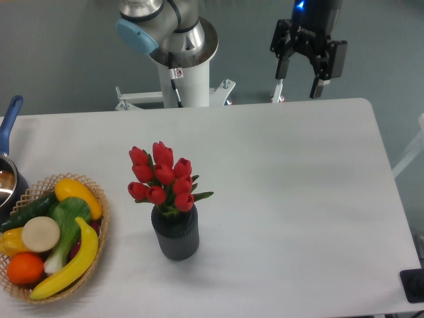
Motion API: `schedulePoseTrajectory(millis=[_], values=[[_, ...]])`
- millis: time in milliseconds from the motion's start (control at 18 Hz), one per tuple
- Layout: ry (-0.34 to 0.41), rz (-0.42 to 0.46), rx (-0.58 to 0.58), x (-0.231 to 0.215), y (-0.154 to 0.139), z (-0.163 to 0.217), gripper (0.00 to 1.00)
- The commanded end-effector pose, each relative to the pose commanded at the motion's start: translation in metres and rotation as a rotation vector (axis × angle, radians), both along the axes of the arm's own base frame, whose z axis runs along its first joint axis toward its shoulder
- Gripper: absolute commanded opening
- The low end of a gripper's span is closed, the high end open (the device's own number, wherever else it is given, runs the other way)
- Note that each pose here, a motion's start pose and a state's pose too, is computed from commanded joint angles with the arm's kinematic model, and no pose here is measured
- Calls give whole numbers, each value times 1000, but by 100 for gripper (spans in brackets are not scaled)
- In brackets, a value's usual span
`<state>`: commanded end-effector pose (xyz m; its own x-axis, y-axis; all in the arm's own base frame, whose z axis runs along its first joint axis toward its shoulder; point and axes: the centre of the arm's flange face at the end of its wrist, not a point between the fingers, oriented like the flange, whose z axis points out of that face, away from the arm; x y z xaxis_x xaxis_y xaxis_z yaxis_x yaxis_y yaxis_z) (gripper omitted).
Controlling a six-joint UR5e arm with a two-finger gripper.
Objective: Pick up the flowers from the vase
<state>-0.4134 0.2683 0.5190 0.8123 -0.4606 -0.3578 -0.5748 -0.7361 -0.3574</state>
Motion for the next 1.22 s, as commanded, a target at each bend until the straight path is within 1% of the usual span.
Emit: schedulePoseTrajectory(millis=[222,389,444,556,611,667,778,833,944,1000,1167,1222], values=[[14,1,-1,-2,1,7,100],[-1,6,5,0,2,0,100],[-2,0,21,0,4,-2,100],[-27,0,102,4,11,-8,100],[-54,41,132,7,12,-11,100],[-63,77,150,8,13,-12,100],[-43,110,175,6,15,-11,100],[-57,125,180,9,18,-12,100],[-128,200,192,15,28,-14,100],[-150,222,198,19,35,-15,100],[-157,219,241,26,44,-23,100],[-187,232,265,28,46,-24,100]])
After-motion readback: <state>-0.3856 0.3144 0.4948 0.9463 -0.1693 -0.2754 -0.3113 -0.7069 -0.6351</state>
